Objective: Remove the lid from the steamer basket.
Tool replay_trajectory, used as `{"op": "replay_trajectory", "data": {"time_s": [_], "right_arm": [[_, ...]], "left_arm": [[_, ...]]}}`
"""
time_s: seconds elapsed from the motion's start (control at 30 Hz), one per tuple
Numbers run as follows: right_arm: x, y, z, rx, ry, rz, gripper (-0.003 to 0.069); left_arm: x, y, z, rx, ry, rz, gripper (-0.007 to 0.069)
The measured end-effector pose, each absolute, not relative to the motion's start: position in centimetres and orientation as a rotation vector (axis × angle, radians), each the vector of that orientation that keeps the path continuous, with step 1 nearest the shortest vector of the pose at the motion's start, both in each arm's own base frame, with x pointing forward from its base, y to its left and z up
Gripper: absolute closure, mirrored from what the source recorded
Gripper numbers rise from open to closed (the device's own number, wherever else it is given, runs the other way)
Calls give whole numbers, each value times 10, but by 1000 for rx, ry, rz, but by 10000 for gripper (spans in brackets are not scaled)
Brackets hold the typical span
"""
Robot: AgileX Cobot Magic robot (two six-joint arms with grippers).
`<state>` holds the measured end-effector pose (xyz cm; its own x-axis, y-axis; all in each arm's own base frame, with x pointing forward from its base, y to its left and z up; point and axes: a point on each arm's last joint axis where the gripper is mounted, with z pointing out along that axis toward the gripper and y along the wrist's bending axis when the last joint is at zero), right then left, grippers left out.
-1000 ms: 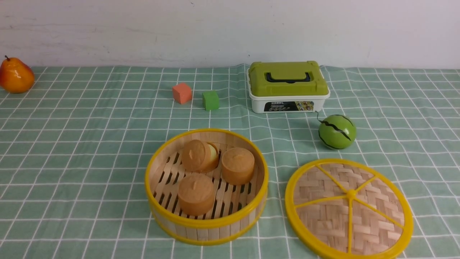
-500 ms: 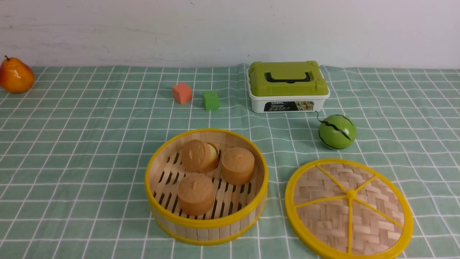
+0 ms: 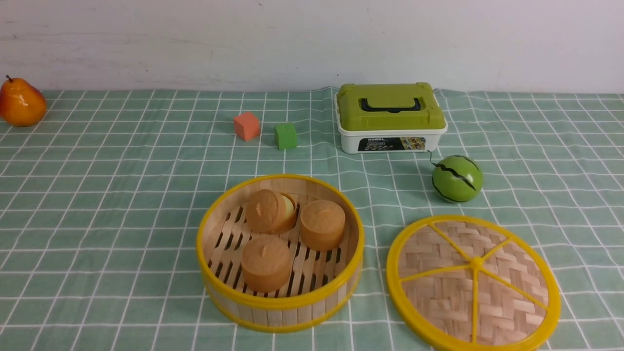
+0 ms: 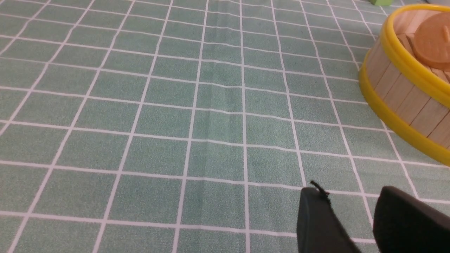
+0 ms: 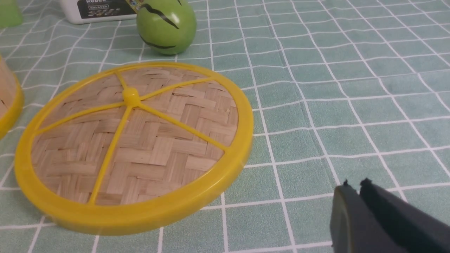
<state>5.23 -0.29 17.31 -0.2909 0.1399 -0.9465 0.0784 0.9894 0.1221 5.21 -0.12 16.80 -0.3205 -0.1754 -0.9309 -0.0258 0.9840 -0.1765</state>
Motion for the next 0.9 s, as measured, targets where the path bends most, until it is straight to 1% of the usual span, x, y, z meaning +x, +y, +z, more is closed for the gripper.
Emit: {"op": "replay_trajectory", "data": {"time_s": [0.9], "right_arm": [[52,-3,173,158,1869,60,605]], "left_arm": [[52,-1,168,-145,1894,-151,386]]}}
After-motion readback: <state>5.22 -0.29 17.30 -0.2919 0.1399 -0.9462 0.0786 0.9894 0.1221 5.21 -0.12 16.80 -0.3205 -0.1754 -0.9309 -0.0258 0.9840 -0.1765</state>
